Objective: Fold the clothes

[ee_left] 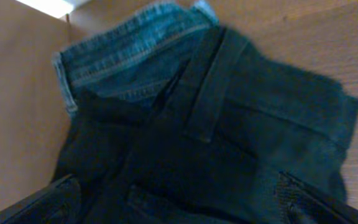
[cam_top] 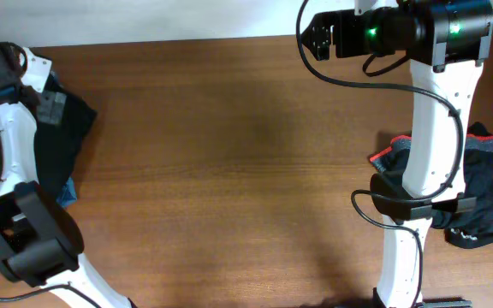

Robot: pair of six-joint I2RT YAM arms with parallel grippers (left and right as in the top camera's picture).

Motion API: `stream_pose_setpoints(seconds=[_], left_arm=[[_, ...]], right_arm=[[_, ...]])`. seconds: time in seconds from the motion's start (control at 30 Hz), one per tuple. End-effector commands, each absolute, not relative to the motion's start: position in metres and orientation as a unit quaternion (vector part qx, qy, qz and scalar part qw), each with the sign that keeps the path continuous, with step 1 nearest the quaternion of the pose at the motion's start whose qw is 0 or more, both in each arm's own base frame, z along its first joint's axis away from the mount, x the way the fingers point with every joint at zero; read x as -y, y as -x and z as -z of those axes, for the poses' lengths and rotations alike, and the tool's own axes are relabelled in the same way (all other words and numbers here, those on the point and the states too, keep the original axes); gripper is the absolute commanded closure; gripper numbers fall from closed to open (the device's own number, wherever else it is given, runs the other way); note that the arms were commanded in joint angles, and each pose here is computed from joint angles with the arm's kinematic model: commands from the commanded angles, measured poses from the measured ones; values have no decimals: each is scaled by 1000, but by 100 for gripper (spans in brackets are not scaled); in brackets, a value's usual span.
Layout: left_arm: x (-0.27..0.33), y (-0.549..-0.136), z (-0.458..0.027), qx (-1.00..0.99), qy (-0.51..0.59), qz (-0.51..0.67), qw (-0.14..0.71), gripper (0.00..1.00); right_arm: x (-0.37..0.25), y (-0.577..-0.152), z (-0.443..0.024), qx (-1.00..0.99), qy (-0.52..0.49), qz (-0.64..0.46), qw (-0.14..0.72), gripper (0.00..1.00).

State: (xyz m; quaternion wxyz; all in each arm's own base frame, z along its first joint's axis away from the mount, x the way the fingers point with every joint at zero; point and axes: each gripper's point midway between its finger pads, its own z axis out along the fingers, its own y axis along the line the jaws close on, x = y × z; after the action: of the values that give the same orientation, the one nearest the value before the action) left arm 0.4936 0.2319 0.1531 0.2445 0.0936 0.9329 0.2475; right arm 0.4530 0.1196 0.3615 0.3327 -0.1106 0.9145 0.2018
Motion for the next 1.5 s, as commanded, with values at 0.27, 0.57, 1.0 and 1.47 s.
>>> stream_pose_setpoints(seconds=[0.27,0.57,1.0,1.47], left_arm=[[-273,-484,-113,-943,-59,-251,210,21],[-279,-498,-133,-932,42,-242,266,87],[-323,-490,-203,-899,155,-259,316,99],[-366,-469,-180,-902,189,-236,309,99]], right_arm=[[-129,-451,-355,-916,119,-210,320,1],[-130,-451,-355,-916,120,-210,319,1],[-145,-450,-348,-917,135,-215,309,1],[-147,-450,-348,-917,136,-214,308,1]])
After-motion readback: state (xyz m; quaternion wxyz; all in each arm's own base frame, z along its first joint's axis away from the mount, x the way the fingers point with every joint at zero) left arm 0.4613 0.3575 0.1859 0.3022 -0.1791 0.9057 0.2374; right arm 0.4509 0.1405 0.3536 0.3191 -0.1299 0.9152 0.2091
